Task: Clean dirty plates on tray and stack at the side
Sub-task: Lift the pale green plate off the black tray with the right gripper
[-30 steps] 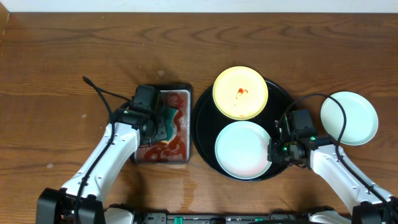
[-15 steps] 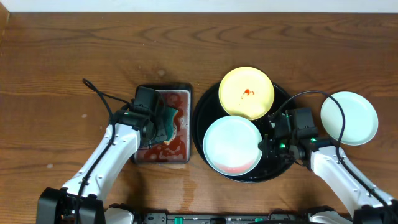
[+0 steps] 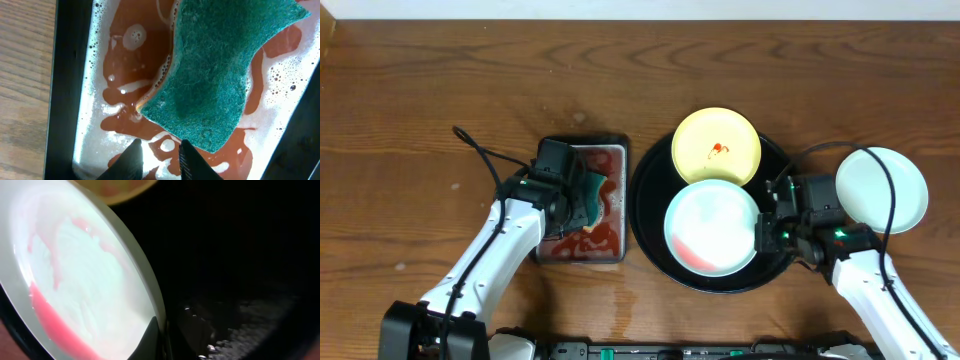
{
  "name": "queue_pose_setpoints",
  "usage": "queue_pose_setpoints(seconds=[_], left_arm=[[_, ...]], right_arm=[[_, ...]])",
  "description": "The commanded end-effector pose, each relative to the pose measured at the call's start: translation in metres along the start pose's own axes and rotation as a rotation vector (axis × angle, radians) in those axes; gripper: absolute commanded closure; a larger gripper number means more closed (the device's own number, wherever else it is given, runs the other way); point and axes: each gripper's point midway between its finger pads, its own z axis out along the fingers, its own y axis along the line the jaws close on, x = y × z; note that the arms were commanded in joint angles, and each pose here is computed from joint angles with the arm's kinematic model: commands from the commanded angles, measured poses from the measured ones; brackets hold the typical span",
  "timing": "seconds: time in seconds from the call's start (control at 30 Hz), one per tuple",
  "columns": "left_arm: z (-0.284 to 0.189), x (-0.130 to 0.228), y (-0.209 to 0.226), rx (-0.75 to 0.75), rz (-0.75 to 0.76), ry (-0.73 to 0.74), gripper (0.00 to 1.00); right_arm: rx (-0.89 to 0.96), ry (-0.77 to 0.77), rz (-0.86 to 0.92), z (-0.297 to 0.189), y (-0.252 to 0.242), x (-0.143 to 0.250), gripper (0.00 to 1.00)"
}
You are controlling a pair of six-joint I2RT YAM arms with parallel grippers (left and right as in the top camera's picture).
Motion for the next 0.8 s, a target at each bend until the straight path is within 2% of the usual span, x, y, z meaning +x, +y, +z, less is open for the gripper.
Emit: queue_pose_setpoints(seconds=[0.0,0.3,0.77], left_arm=[[0.003,0.004,0.005,-0.017,-0.011,0.013,0.75],[0.003,0.004,0.005,-0.017,-0.011,0.012,0.75],[0.003,0.004,0.005,-0.017,-0.011,0.012,0.75]], right_arm=[[0.066,-0.068,-0.035,-0.016,-0.002,-0.021,0.99],[0.306,-0.092,0.03,-0.05,-0.034,-0.036,0.99],[0.404,-0.179,-0.027,-0.078,-0.028,-0.062,0.99]])
